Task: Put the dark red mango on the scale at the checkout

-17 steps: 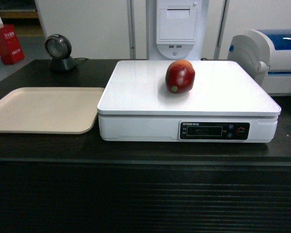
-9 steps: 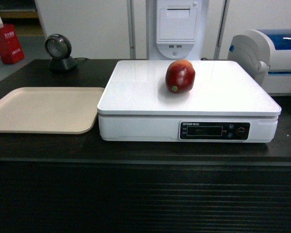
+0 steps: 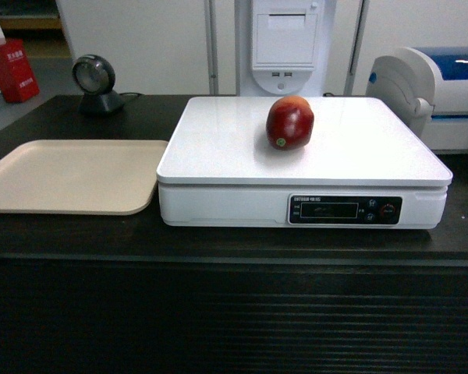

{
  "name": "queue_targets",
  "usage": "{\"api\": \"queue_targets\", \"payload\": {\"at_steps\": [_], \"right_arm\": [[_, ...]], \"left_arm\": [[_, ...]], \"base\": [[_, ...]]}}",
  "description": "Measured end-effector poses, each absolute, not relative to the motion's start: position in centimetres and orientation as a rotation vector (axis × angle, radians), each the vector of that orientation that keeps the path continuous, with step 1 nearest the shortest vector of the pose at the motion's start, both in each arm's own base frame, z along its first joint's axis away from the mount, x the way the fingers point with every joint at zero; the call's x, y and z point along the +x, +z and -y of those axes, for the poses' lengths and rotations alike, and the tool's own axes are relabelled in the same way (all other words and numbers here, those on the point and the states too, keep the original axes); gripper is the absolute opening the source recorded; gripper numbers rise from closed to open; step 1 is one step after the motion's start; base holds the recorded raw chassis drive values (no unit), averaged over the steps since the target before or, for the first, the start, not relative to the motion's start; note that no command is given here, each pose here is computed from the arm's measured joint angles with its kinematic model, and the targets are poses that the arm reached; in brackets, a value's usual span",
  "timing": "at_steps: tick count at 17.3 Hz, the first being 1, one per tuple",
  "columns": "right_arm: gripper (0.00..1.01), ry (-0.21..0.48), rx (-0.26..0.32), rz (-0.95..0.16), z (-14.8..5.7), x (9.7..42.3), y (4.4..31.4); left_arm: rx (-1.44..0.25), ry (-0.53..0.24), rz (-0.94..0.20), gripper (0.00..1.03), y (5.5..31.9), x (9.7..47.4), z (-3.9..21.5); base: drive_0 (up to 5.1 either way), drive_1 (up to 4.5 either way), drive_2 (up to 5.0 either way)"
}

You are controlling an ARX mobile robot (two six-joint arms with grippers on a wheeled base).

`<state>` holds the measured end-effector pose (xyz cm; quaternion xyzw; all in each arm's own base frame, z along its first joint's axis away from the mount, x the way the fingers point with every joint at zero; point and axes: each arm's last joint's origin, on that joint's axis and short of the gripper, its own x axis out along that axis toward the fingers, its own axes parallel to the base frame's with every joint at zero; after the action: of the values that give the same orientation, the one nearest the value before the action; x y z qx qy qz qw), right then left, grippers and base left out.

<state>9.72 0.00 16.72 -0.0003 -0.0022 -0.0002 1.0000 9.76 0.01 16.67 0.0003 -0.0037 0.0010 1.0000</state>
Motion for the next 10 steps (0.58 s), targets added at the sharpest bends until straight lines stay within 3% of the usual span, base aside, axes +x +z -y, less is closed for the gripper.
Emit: {"api": "queue_targets", "payload": {"at_steps": [4,6,10], "right_arm": [[0.98,0.0,-0.001,0.004,0.0,9.72,16.72],[0.98,0.0,-0.001,0.005,0.0,9.72,16.73],[0.98,0.0,-0.001,0.005,0.0,9.72,16.73]], "left_arm": [[0.0,0.002,-0.005,0.02,16.55,9.77,-0.01],[0.0,0.002,-0.003,0.17,16.57,9.77,-0.02],[0.0,0.002,-0.004,0.58,16.56,9.77,-0.02]], "base": [[0.0,0.0,0.0],[0.0,0.0,0.0],[0.0,0.0,0.0]]}}
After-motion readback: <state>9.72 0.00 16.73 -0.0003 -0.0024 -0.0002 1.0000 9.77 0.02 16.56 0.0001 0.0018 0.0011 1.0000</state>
